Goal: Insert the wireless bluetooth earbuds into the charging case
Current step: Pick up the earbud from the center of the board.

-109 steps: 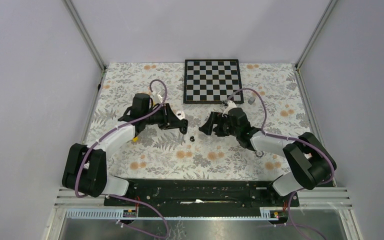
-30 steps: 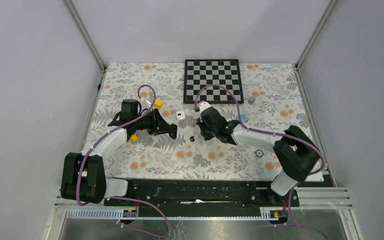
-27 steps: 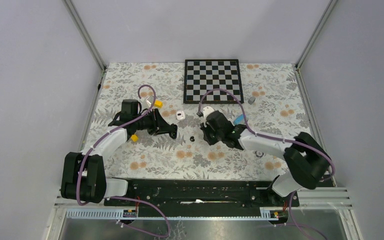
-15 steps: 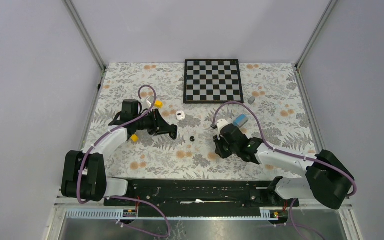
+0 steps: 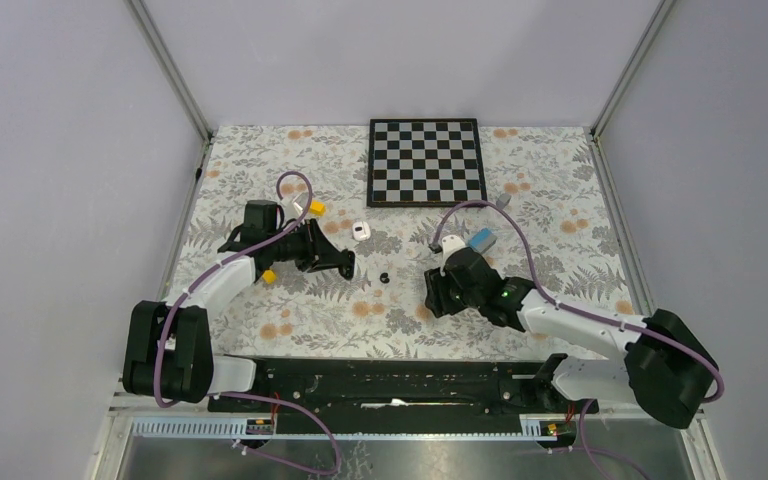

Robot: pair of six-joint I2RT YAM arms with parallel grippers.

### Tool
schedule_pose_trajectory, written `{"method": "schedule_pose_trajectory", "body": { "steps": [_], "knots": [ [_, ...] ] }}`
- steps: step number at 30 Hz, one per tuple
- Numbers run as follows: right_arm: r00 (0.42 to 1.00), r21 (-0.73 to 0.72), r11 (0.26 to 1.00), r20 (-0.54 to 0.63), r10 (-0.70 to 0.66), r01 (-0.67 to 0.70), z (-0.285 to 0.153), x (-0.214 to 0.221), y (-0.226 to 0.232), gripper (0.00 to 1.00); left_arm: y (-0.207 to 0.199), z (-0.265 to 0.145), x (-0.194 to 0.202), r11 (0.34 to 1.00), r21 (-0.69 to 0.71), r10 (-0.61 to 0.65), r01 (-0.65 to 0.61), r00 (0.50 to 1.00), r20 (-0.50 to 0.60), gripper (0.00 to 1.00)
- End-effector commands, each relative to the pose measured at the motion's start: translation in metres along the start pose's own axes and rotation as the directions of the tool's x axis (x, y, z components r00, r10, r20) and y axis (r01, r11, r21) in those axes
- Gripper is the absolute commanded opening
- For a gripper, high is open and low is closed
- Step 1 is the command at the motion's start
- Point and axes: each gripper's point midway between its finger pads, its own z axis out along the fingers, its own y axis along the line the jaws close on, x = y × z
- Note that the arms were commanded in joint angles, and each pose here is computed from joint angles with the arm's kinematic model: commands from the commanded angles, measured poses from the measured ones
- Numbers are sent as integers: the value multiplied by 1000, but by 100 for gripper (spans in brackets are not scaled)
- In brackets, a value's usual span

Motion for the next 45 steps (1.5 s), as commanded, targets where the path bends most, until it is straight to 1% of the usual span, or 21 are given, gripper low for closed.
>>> {"method": "schedule_pose_trajectory", "body": {
  "steps": [1, 3, 5, 6, 9, 11, 12, 13, 14, 15, 18, 20, 21, 23, 24, 25, 28, 31, 38, 45],
  "knots": [
    [997, 39, 997, 38, 67, -69, -10, -7, -4, 50, -7, -3, -12, 999, 17, 48, -49, 998, 52, 0],
    [996, 74, 994, 23, 85, -87, -11, -4, -9, 45, -7, -3, -12, 999, 18, 49, -50, 997, 52, 0],
    [994, 104, 989, 3, 106, -106, -11, 1, -14, 34, -8, -3, -12, 998, 21, 50, -51, 997, 51, 0],
    [993, 120, 986, -16, 115, -112, -9, 6, -16, 32, -7, -3, -12, 999, 21, 49, -51, 998, 50, 0],
    [988, 158, 980, -66, 137, -125, -3, 17, -21, 33, -8, -3, -11, 998, 23, 50, -51, 998, 47, 0],
    [987, 155, 979, -74, 141, -129, -1, 17, -19, 30, -8, -3, -11, 998, 24, 50, -51, 998, 46, 0],
    [988, 157, 979, -64, 140, -129, -2, 14, -19, 21, -8, -3, -11, 998, 24, 50, -51, 998, 46, 0],
    [988, 164, 977, -47, 145, -136, -2, 10, -20, 10, -8, -3, -11, 998, 25, 49, -50, 998, 44, 0],
    [989, 174, 975, -25, 148, -141, -4, 5, -22, 3, -8, -3, -11, 998, 24, 49, -50, 998, 44, 0],
    [989, 184, 972, -7, 151, -147, -6, 1, -23, 0, -8, -3, -11, 998, 25, 48, -49, 998, 43, 0],
    [987, 193, 967, 46, 157, -163, -14, -9, -26, 0, -8, -3, -10, 999, 24, 48, -49, 998, 44, 0],
    [984, 213, 960, 45, 174, -180, -17, -8, -29, 1, -7, -3, -11, 999, 21, 48, -49, 998, 46, 0],
    [981, 218, 957, 40, 188, -192, -17, -7, -29, 5, -7, -3, -11, 999, 22, 48, -49, 998, 45, 0],
    [974, 212, 951, 23, 225, -225, -14, -2, -26, 17, -7, -2, -11, 999, 25, 47, -48, 998, 41, 0],
    [968, 209, 946, 17, 249, -247, -12, 1, -24, 20, -7, -2, -11, 999, 25, 46, -47, 998, 39, 0],
    [962, 213, 939, 16, 273, -270, -12, 4, -24, 22, -7, -2, -11, 999, 25, 45, -46, 998, 38, 0],
    [937, 209, 914, 36, 349, -348, -11, 11, -25, 23, -7, -2, -11, 999, 22, 47, -48, 998, 40, 0],
    [922, 209, 898, 62, 383, -387, -11, 15, -27, 26, -7, -2, -11, 999, 23, 47, -48, 998, 40, 0],
    [915, 218, 890, 61, 398, -401, -3, 20, -29, 31, -6, -1, -11, 999, 22, 45, -46, 998, 37, 0],
    [917, 218, 892, 42, 397, -396, 8, 25, -29, 32, -5, -1, -11, 999, 17, 43, -44, 998, 38, 0]
  ]
}}
